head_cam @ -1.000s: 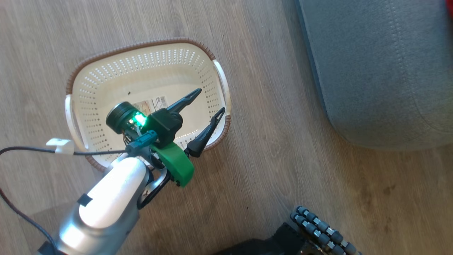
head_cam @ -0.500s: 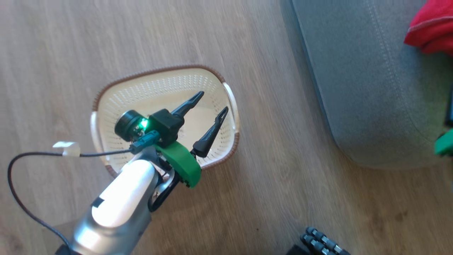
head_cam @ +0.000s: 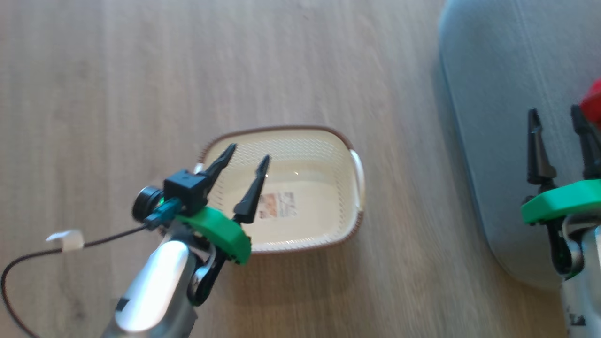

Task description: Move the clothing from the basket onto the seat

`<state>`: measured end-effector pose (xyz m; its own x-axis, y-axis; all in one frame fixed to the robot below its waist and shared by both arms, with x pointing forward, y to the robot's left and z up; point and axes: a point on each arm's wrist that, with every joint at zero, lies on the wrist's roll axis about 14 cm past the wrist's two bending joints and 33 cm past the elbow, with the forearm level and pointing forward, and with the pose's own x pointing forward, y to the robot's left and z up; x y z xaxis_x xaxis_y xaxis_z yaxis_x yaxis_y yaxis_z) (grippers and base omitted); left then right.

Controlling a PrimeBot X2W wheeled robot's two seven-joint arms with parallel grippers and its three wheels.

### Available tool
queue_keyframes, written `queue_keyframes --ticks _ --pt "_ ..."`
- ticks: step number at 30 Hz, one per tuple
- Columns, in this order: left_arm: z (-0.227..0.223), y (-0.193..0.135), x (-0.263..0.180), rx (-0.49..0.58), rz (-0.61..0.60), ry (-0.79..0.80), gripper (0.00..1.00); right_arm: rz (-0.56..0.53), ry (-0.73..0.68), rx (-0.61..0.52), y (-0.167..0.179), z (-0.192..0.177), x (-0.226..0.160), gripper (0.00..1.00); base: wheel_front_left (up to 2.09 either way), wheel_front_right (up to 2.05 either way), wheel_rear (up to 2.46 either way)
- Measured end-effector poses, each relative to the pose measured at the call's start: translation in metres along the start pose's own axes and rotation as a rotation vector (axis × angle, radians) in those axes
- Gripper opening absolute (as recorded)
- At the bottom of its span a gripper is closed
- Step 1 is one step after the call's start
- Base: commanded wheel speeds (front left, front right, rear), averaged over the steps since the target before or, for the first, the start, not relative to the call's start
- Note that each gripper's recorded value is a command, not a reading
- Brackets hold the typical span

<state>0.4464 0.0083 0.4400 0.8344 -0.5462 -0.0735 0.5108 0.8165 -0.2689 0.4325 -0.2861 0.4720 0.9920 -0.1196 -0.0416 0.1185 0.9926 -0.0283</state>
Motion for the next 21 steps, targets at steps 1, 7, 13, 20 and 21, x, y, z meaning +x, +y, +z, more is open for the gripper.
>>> queue_keyframes --ticks 1,7,13,20,21 --pt "0.004 0.008 -0.006 0.006 0.033 -0.01 1.0 0.024 -0.014 0.008 0.009 0.005 0.003 1.0 0.0 0.0 0.0" --pt "0.027 0.045 -0.051 0.043 0.21 -0.063 1.0 0.161 -0.059 0.047 0.06 0.022 0.006 1.0 0.0 0.0 0.0" --pt "0.047 0.081 -0.101 0.072 0.395 -0.125 1.0 0.244 -0.062 0.09 0.095 0.026 -0.004 1.0 0.0 0.0 0.0" --pt "0.055 0.096 -0.145 0.095 0.513 -0.159 1.0 0.307 -0.003 0.117 0.12 0.008 -0.032 1.0 0.0 0.0 0.0" --pt "0.056 0.097 -0.15 0.1 0.524 -0.163 1.0 0.31 0.005 0.116 0.121 0.006 -0.036 1.0 0.0 0.0 0.0"
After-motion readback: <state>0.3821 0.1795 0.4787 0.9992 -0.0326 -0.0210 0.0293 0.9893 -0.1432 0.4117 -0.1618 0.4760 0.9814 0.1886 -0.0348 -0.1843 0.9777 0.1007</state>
